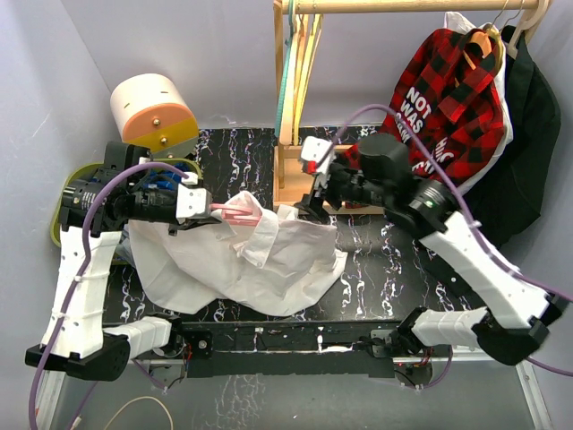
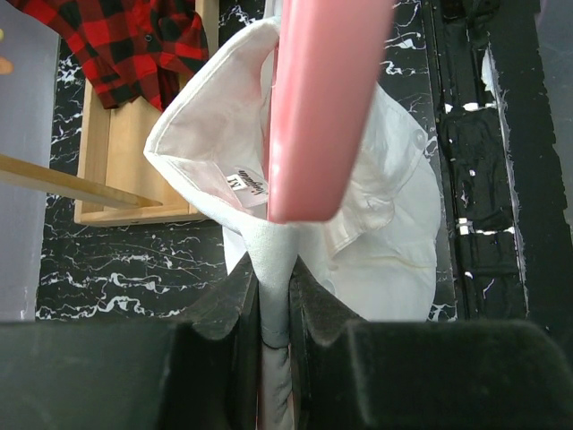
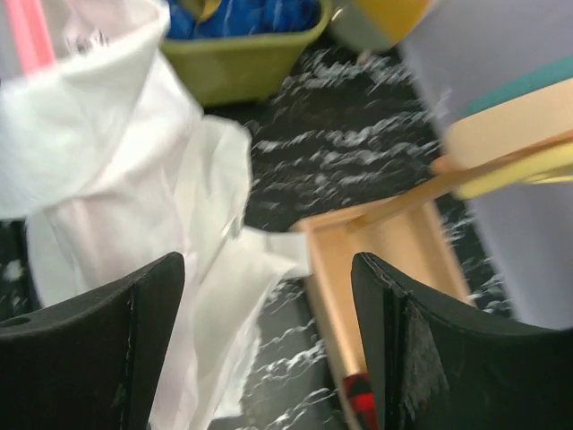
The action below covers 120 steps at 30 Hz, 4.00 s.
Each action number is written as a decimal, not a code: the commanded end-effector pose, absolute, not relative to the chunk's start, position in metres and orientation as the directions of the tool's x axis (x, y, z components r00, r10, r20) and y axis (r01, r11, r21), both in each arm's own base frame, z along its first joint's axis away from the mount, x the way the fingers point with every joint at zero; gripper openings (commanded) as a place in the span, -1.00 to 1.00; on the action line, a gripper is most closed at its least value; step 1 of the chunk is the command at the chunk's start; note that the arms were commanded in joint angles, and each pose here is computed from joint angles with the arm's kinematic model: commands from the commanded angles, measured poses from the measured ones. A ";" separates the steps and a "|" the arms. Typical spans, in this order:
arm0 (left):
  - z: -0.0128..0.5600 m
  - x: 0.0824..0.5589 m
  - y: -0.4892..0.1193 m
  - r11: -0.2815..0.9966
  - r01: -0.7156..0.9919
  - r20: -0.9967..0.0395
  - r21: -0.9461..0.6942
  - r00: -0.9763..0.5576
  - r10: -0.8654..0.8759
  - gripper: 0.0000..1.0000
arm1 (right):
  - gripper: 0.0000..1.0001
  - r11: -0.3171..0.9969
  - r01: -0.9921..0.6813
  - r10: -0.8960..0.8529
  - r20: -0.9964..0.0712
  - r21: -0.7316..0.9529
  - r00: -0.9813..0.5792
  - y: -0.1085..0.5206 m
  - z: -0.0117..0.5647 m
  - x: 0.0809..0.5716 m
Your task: Place the shirt on the hanger
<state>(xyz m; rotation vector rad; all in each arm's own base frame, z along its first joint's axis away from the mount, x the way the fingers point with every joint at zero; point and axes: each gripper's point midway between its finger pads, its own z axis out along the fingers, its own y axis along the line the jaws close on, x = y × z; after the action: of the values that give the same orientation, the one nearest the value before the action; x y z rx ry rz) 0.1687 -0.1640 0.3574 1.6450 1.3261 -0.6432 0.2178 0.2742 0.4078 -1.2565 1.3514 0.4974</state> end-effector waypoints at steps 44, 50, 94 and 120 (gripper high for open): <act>0.349 0.197 -0.172 -0.039 0.954 -0.838 0.296 0.279 0.469 -1.00 | -0.83 0.089 -0.996 -0.062 -0.998 -0.029 0.023 0.342 0.338 0.210; 0.337 0.231 -0.161 0.114 0.952 -0.814 0.284 0.177 0.553 -0.37 | -0.84 0.287 -0.958 -0.015 -1.000 0.002 -0.006 0.315 0.331 0.218; 0.476 0.320 -0.017 0.936 0.285 -0.956 0.206 -0.147 0.255 0.94 | -0.84 0.972 0.185 -0.090 -0.953 -0.148 -0.289 0.048 0.356 0.343; 0.405 0.326 -0.022 0.956 0.288 -0.900 0.055 -0.401 0.173 0.94 | -0.83 0.997 0.064 -0.024 -0.989 -0.034 -0.144 0.056 0.428 0.332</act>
<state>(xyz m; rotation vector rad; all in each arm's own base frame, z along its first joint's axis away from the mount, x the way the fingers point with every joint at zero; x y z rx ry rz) 0.3186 -0.0328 0.4052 0.4259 1.9386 -0.1625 0.2797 0.0326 0.3775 0.0127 1.8963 -0.1426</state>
